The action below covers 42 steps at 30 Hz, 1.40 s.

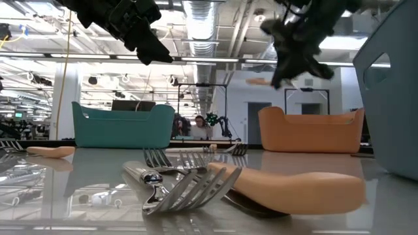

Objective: Sort silverware by color (type)
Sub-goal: Put the orange fork into the orange bin

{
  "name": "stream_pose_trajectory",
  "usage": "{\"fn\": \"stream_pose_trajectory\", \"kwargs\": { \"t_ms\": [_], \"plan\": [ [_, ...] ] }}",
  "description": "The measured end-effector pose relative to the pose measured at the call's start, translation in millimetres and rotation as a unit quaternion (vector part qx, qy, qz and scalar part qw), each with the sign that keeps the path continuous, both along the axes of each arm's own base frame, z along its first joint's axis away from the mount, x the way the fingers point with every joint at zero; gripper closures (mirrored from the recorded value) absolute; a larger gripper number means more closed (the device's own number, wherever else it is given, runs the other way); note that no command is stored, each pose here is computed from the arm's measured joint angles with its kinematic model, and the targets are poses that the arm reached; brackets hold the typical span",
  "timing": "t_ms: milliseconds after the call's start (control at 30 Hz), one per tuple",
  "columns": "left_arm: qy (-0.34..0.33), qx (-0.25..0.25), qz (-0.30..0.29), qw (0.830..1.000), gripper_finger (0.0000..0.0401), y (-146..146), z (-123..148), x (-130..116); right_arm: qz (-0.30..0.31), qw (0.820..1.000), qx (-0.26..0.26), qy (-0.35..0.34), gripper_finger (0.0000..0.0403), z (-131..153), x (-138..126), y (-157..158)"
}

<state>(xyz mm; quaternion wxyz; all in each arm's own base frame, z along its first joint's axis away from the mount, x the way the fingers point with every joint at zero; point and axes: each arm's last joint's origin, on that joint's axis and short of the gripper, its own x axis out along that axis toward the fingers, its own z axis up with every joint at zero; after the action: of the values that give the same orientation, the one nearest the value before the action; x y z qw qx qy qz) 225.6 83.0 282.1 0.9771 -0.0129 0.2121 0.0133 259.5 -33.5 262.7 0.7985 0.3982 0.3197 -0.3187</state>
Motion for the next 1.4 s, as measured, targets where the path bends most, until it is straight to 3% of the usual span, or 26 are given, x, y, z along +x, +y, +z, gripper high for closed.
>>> {"fn": "stream_pose_trajectory", "kwargs": {
  "t_ms": [133, 300, 433, 600, 700, 767, 933, 1100, 1400],
  "plan": [
    [0.001, -0.001, 0.000, 1.000, 0.0246, 0.0, -0.1, -0.1, 0.021, 0.998, -0.065, -0.010, 0.0364, 25.8, -12.9, -23.8],
    [0.001, -0.020, 0.009, 1.000, 0.0246, -0.1, -0.3, -0.1, 0.083, 0.979, -0.167, 0.078, 0.0363, 42.0, -40.2, -60.9],
    [0.001, -0.043, 0.020, 0.999, 0.0246, 0.0, -0.3, -0.1, 0.155, 0.942, -0.244, 0.169, 0.0363, 44.5, -56.0, -95.0],
    [0.003, -0.054, 0.063, 0.997, 0.0246, 2.0, -0.5, -0.4, 0.272, 0.873, -0.293, 0.279, 0.0363, 28.0, -65.3, -132.6],
    [0.004, -0.065, 0.103, 0.993, 0.0246, 3.8, -0.7, -0.7, 0.326, 0.839, -0.290, 0.325, 0.0363, 12.6, -66.2, -150.8],
    [0.003, -0.074, 0.128, 0.989, 0.0246, 4.9, -0.7, -0.9, 0.345, 0.828, -0.277, 0.343, 0.0363, 1.1, -65.9, -162.4],
    [-0.001, -0.091, 0.182, 0.979, 0.0246, 7.3, -0.8, -1.6, 0.351, 0.826, -0.245, 0.366, 0.0363, -25.5, -63.4, -186.4],
    [-0.008, -0.120, 0.217, 0.969, 0.0246, 8.3, -0.8, -2.0, 0.378, 0.807, -0.211, 0.403, 0.0356, -47.1, -65.9, -198.5],
    [-0.016, -0.169, 0.232, 0.958, 0.0246, 4.8, -0.8, -0.6, 0.386, 0.788, -0.177, 0.445, 0.0277, -53.5, -69.5, -195.6]
  ]
}}
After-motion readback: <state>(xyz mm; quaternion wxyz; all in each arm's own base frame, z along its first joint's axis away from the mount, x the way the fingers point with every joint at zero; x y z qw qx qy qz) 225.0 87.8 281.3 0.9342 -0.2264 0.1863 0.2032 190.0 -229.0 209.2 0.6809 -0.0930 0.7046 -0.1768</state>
